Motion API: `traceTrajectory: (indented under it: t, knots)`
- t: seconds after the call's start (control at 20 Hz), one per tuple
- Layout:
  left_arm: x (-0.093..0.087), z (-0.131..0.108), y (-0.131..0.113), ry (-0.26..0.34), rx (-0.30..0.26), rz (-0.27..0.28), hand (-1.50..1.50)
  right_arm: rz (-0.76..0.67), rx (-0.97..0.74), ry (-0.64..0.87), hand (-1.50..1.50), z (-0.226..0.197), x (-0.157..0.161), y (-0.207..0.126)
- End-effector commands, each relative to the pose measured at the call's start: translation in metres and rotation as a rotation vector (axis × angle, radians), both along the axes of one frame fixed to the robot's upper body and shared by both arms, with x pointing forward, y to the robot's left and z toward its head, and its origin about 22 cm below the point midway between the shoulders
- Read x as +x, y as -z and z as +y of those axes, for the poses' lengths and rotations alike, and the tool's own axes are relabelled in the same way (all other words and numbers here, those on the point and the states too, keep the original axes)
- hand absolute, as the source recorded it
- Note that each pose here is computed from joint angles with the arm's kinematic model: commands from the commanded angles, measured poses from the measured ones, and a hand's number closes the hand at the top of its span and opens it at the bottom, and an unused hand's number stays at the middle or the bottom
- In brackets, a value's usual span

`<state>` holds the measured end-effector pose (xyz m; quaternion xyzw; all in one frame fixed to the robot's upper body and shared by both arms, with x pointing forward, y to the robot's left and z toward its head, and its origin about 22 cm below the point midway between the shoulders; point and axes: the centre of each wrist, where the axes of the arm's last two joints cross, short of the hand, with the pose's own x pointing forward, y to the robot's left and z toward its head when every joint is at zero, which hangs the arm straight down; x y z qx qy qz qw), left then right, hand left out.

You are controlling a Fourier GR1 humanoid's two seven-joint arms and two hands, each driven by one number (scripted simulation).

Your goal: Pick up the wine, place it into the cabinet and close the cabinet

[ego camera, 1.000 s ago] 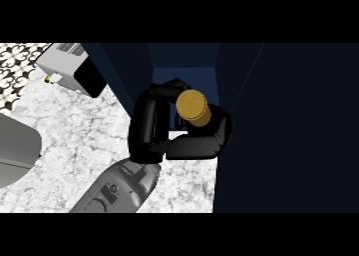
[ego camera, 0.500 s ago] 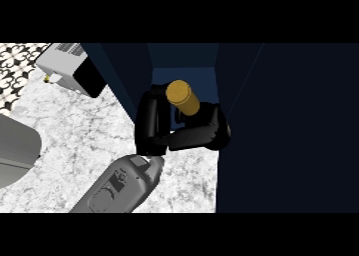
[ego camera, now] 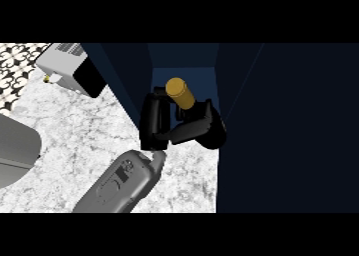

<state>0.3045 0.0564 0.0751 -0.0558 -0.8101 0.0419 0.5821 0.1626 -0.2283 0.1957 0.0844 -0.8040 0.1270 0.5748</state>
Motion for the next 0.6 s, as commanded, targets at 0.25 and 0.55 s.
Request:
traceTrajectory:
  t: [0.25,0.55]
  knots:
    - [0.013,0.009,0.030,-0.040,0.091,-0.024,1.50,-0.031,0.022,-0.041,-1.50,-0.001,-0.033,-0.021]
    - [0.017,0.025,0.034,-0.083,0.069,-0.031,1.50,-0.061,0.070,-0.008,-1.50,0.010,-0.028,-0.017]
